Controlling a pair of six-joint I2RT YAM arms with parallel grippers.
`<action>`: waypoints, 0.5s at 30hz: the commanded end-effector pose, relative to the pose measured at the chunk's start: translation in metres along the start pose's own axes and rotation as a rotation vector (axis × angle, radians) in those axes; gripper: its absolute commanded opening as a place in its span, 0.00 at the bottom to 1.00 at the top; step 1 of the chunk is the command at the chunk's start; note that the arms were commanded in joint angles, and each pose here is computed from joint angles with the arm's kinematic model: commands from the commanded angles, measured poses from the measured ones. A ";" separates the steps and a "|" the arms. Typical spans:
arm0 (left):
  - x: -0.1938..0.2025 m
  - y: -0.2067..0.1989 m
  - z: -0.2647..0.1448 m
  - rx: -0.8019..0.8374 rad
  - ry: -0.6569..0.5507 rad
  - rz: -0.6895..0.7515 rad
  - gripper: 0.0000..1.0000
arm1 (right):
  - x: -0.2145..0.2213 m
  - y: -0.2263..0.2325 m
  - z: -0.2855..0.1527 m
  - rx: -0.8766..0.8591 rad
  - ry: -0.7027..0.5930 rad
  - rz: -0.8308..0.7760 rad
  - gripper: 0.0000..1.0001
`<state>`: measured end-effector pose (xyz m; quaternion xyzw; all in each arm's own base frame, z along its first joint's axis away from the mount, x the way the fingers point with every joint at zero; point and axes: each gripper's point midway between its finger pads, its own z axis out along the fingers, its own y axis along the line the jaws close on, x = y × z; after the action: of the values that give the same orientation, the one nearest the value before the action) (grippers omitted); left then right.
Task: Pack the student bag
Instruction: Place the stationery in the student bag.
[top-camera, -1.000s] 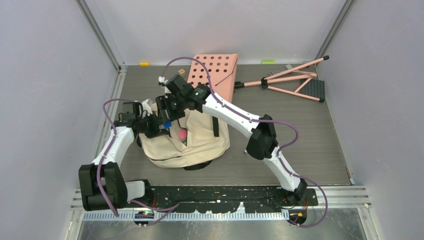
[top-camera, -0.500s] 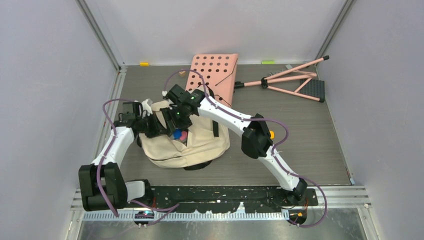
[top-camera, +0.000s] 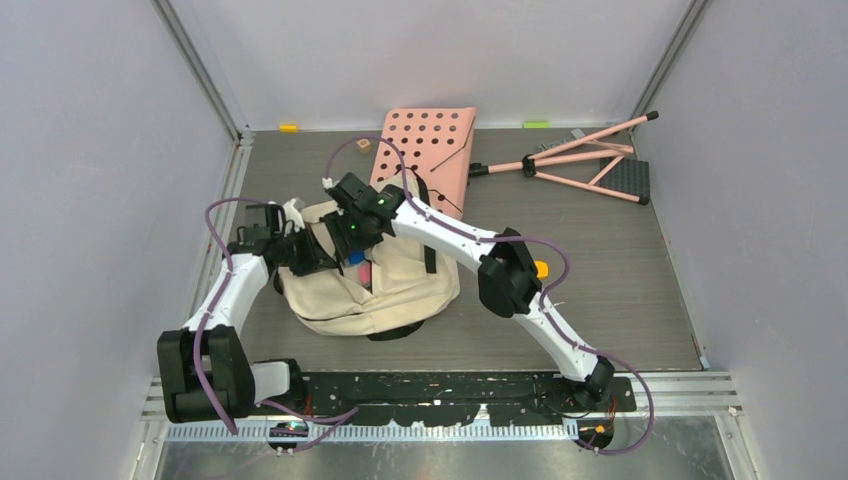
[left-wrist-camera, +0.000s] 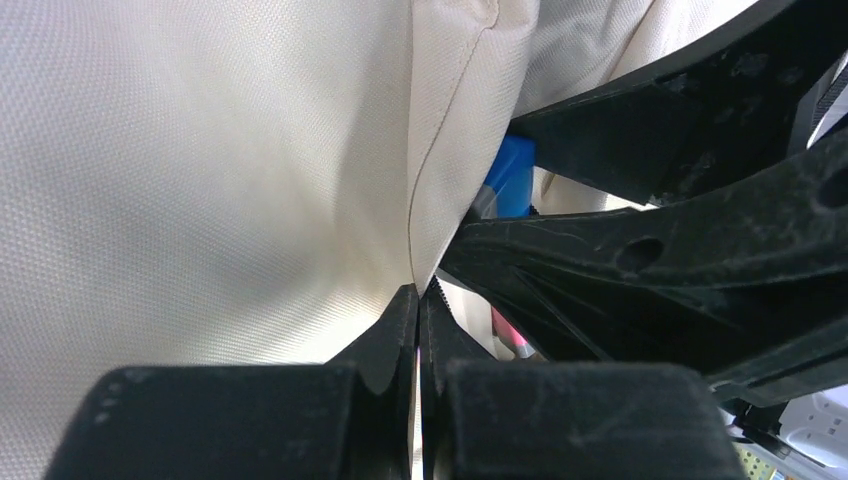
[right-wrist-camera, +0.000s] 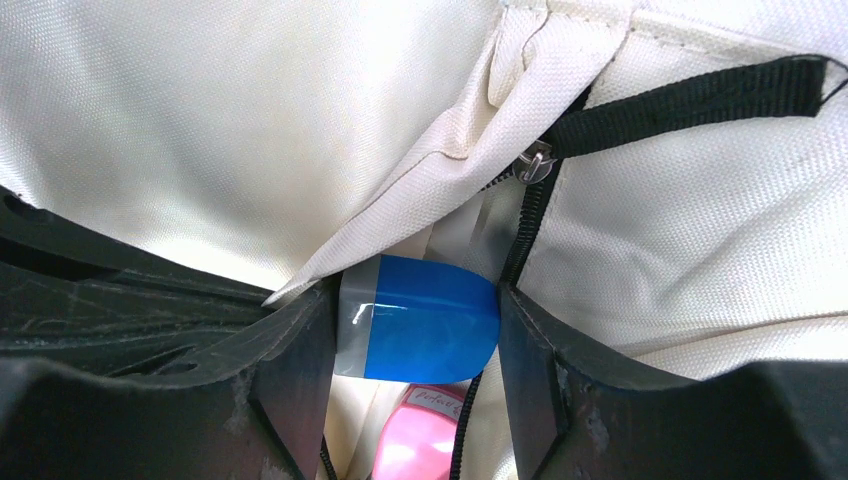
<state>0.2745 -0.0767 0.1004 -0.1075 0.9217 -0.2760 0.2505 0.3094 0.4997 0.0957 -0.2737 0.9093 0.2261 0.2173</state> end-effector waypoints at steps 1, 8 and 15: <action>-0.004 -0.006 -0.006 0.023 -0.020 0.016 0.00 | -0.004 -0.037 0.014 0.193 -0.041 -0.072 0.31; -0.005 -0.005 -0.006 0.014 -0.025 0.020 0.00 | 0.006 -0.082 -0.014 0.484 -0.037 -0.173 0.30; -0.006 -0.005 -0.007 0.010 -0.034 0.025 0.00 | 0.011 -0.119 -0.049 0.695 -0.054 -0.186 0.30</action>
<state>0.2754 -0.0771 0.1007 -0.1058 0.9211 -0.2765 0.2529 0.3332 0.4652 0.0919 -0.2768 0.8981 0.0550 0.3374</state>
